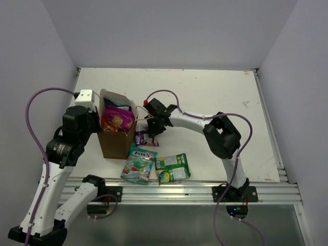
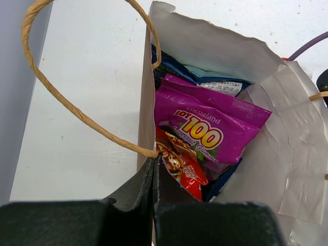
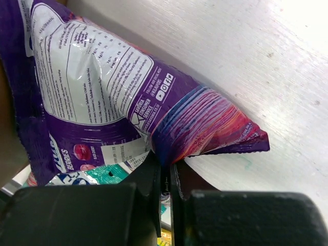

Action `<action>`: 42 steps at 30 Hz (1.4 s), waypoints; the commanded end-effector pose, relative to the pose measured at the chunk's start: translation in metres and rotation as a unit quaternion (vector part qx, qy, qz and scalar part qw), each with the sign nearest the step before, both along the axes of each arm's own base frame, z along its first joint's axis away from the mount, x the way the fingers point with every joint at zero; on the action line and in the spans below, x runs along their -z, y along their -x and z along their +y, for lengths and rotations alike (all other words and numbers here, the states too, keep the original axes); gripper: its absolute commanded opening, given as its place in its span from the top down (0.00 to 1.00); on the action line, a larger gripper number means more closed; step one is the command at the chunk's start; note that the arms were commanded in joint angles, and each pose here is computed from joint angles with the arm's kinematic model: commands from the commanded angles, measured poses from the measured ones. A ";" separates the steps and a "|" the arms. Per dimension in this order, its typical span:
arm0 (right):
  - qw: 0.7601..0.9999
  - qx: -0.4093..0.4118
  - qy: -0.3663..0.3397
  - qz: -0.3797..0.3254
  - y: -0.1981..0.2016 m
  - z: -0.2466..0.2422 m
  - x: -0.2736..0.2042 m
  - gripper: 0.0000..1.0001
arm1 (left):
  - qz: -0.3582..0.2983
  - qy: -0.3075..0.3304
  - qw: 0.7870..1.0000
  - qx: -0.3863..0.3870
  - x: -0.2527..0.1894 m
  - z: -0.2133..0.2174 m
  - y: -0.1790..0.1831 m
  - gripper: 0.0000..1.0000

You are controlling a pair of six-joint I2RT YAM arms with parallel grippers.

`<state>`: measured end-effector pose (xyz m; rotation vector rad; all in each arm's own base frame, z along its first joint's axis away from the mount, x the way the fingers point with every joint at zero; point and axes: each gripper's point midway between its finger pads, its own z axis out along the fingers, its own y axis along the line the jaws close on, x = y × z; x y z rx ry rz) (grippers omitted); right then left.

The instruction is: Place the snacks into the paper bag

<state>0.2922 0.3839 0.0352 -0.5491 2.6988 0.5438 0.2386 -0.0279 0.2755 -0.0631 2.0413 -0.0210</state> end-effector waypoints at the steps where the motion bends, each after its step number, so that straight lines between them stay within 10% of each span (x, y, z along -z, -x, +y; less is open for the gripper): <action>1: 0.993 0.021 0.108 -0.031 0.002 -0.053 0.001 1.00 | -0.025 -0.003 1.000 0.000 -0.012 0.001 -0.001 1.00; 8: 0.957 0.119 0.142 -0.225 -0.046 -0.129 -0.174 1.00 | -0.026 -0.003 1.000 -0.002 -0.013 0.002 -0.001 1.00; 16: 0.933 0.070 -0.055 -0.350 -0.067 -0.040 -0.353 1.00 | -0.027 0.000 1.000 0.004 -0.014 -0.001 -0.001 1.00; 32: 0.956 -0.100 -0.097 -0.260 0.023 0.094 -0.276 1.00 | -0.027 0.005 1.000 0.012 -0.014 -0.004 -0.002 1.00; 36: 0.946 -0.073 -0.102 -0.301 0.020 0.071 -0.316 0.16 | -0.027 0.005 1.000 0.012 -0.014 -0.004 -0.002 1.00; 42: 0.929 -0.007 -0.085 -0.360 0.038 -0.027 -0.383 0.09 | -0.024 0.007 1.000 0.016 -0.012 -0.006 -0.002 1.00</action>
